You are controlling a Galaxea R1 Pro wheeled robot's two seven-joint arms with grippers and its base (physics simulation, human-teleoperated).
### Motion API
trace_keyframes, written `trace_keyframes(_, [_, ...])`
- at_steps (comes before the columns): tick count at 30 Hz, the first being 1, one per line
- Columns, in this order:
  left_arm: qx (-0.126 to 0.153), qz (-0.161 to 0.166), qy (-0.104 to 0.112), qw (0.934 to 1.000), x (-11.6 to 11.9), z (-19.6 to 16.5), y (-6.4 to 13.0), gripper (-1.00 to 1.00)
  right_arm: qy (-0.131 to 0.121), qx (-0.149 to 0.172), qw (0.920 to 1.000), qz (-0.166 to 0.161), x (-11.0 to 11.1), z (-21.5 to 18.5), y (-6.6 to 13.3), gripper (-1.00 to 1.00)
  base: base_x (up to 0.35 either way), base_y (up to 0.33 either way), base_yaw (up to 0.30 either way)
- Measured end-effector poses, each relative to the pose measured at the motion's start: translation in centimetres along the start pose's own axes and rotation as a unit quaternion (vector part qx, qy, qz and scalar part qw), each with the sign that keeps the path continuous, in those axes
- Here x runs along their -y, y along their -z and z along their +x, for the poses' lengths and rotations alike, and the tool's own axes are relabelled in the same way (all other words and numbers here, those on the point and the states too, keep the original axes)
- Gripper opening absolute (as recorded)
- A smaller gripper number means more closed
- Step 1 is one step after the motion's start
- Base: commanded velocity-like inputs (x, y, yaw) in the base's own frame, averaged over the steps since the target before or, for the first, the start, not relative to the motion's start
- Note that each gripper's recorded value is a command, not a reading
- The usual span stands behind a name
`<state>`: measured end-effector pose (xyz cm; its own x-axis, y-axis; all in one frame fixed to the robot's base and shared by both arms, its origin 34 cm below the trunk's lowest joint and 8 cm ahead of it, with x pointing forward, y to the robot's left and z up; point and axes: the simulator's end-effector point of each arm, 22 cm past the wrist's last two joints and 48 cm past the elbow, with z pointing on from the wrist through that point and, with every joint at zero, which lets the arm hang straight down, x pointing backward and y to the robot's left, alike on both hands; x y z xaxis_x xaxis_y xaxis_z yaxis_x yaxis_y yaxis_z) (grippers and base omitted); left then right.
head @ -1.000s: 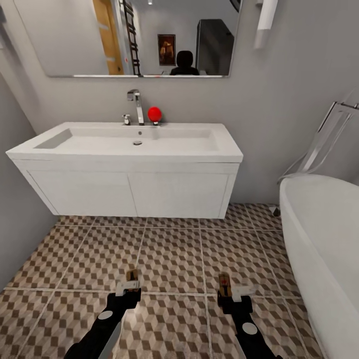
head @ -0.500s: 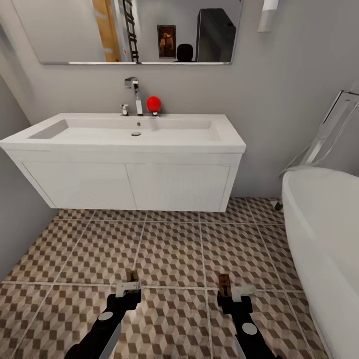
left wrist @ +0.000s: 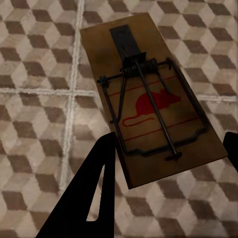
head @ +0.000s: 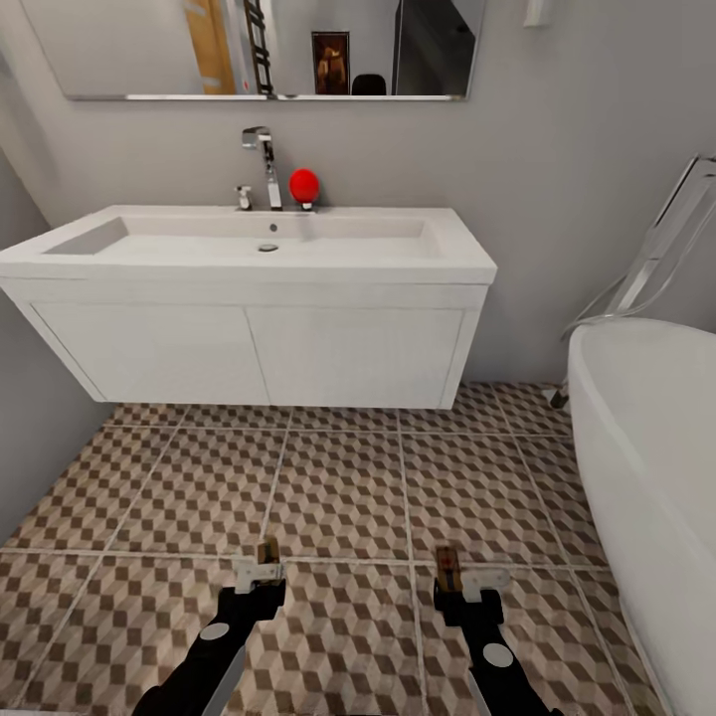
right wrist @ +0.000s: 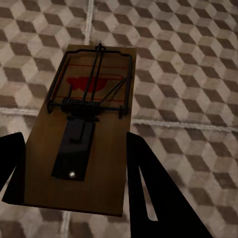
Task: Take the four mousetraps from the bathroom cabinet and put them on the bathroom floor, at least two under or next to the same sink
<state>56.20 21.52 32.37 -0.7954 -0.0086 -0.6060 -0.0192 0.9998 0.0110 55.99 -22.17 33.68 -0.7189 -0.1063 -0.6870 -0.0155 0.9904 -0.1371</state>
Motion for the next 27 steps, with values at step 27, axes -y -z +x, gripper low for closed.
trace_keyframes(27, [-0.022,0.001,-0.003,0.9998,0.2,7.0,-4.6,-1.0,0.002,-0.021,0.9998,-0.003,-1.2,7.3,-3.8,-1.0,0.0,0.0,0.0])
